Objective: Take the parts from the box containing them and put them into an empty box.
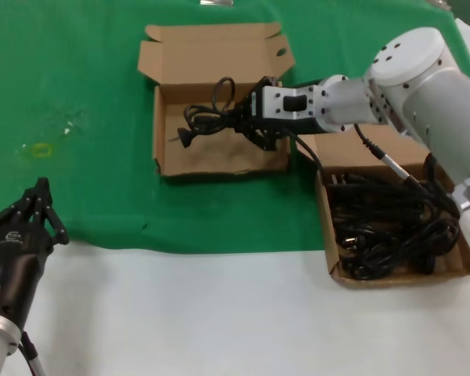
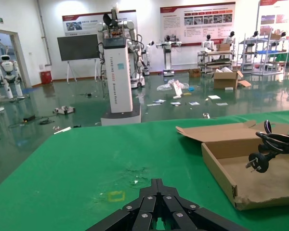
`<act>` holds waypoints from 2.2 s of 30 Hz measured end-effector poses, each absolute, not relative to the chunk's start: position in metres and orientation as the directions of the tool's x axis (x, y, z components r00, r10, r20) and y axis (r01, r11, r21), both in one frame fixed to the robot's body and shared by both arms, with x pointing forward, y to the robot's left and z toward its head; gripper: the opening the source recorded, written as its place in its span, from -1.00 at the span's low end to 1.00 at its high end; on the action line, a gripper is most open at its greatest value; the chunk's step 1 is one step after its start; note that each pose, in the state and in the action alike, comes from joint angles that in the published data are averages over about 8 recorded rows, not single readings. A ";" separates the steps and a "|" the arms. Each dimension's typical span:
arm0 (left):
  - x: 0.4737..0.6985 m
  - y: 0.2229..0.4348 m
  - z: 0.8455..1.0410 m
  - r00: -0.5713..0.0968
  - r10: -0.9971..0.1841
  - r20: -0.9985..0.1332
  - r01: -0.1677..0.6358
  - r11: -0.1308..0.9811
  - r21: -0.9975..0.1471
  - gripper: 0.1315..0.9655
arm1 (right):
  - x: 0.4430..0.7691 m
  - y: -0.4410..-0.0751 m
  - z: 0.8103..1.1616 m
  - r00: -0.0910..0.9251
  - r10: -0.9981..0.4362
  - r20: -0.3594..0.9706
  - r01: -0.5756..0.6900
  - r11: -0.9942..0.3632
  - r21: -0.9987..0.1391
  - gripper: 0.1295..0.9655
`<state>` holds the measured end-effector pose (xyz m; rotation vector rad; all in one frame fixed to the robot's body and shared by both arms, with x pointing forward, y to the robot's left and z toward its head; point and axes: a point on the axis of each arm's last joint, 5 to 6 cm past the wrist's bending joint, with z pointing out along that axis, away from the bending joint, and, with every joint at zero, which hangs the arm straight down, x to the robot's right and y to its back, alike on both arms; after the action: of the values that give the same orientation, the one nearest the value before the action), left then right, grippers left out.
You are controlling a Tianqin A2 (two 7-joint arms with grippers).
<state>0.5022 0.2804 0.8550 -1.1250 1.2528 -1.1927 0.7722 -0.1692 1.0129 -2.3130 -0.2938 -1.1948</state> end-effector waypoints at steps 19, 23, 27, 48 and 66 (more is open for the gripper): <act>0.502 0.280 0.855 -0.035 -0.997 -0.071 0.022 0.070 -0.997 -0.97 | 0.770 -0.157 0.999 0.553 -0.071 0.830 0.416 -0.839 -0.349 -0.80; 0.502 0.280 0.855 -0.035 -0.997 -0.071 0.022 0.070 -0.997 -0.97 | 0.770 -0.157 0.996 0.552 -0.072 0.831 0.414 -0.841 -0.348 -0.80; 0.502 0.280 0.855 -0.035 -0.997 -0.071 0.022 0.070 -0.997 -0.97 | 0.770 -0.157 0.995 0.551 -0.072 0.831 0.411 -0.844 -0.346 -0.80; 0.502 0.280 0.855 -0.035 -0.997 -0.071 0.022 0.070 -0.997 -0.97 | 0.769 -0.155 0.994 0.548 -0.059 0.834 0.418 -0.845 -0.335 -0.34; 0.502 0.280 0.855 -0.035 -0.997 -0.071 0.022 0.070 -0.997 -0.97 | 0.772 -0.166 1.007 0.522 -0.080 0.849 0.436 -0.831 -0.347 0.42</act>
<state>0.5022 0.2804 0.8550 -1.1251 1.2527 -1.1928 0.7725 -0.1655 1.0068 -2.2345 -0.2891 -1.2844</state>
